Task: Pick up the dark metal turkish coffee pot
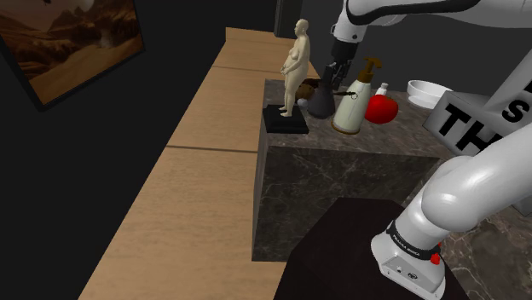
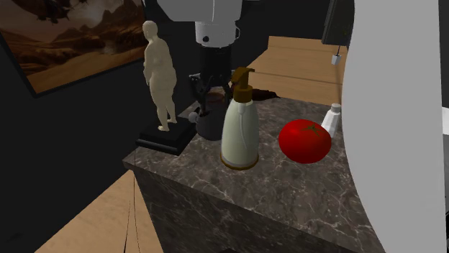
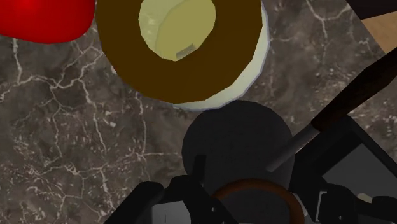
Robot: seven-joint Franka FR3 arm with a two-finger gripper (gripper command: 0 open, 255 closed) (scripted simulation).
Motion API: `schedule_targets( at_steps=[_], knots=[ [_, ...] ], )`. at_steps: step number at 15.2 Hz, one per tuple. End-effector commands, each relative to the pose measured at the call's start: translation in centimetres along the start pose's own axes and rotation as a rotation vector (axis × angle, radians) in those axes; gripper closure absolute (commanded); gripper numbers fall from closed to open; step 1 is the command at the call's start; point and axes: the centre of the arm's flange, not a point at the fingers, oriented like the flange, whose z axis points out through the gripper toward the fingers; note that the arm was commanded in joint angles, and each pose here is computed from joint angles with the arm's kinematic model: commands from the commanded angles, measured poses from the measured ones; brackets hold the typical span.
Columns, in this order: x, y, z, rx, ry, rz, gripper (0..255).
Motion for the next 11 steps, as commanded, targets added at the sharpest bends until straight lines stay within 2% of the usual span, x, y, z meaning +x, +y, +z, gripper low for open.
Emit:
schedule_targets(
  at_steps=[1,9,11],
  knots=[
    [0.0,-0.1,-1.2,0.0,0.001,0.0,255],
    [0.0,-0.2,-5.4,0.0,0.001,0.0,255],
    [0.0,-0.2,-5.5,0.0,0.001,0.0,255]
  ],
)
